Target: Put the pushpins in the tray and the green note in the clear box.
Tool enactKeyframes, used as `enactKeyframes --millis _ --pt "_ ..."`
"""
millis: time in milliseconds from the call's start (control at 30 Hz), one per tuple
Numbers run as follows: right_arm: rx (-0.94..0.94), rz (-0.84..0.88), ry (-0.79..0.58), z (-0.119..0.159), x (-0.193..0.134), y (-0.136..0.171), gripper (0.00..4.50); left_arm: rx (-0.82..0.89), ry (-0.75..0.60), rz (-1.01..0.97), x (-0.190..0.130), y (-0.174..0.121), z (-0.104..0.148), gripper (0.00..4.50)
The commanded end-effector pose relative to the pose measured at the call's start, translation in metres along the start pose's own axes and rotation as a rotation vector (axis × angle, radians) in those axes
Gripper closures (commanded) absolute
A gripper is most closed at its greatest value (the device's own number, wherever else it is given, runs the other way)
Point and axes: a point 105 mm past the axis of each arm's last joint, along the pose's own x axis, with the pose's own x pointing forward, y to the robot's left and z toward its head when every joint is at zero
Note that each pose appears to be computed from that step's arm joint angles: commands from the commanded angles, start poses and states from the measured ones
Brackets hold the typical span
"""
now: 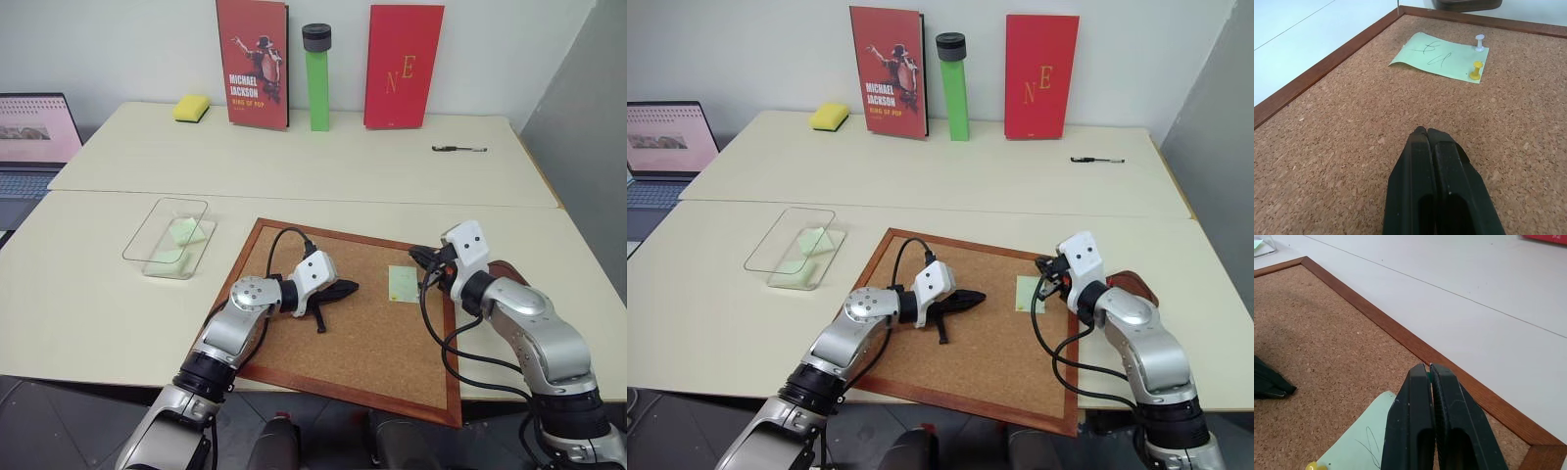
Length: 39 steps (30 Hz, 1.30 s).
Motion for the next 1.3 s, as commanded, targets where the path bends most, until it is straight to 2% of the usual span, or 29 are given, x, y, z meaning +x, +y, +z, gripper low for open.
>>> enactKeyframes --millis 33,200,333,433,667,1033,1300 --pt "-0.038 -0.048 -0.064 0.019 -0.017 -0.01 4.45 -0.027 0.057 -0.011 0.003 -0.008 -0.015 4.5" --pt "-0.102 -0.193 -0.04 0.018 -0.05 -0.042 4.45 -0.029 0.052 -0.007 0.002 -0.008 -0.015 4.5" --pt "-0.207 -0.36 0.062 0.002 -0.083 -0.079 4.45 -0.031 0.051 -0.006 0.002 -0.009 -0.015 4.5" --pt "-0.272 -0.397 0.135 -0.009 -0.097 -0.091 4.45 -0.031 0.051 -0.008 0.002 -0.009 -0.015 4.5" --pt "-0.414 -0.344 0.271 -0.036 -0.097 -0.096 4.45 -0.028 0.048 -0.009 0.004 -0.009 -0.013 4.5" --pt "-0.55 -0.233 0.334 -0.056 -0.084 -0.087 4.45 -0.017 0.058 -0.007 0.002 -0.009 -0.014 4.5" --pt "-0.561 -0.269 0.336 -0.054 -0.087 -0.096 2.88 -0.011 0.059 -0.004 0.003 -0.008 -0.014 4.5"
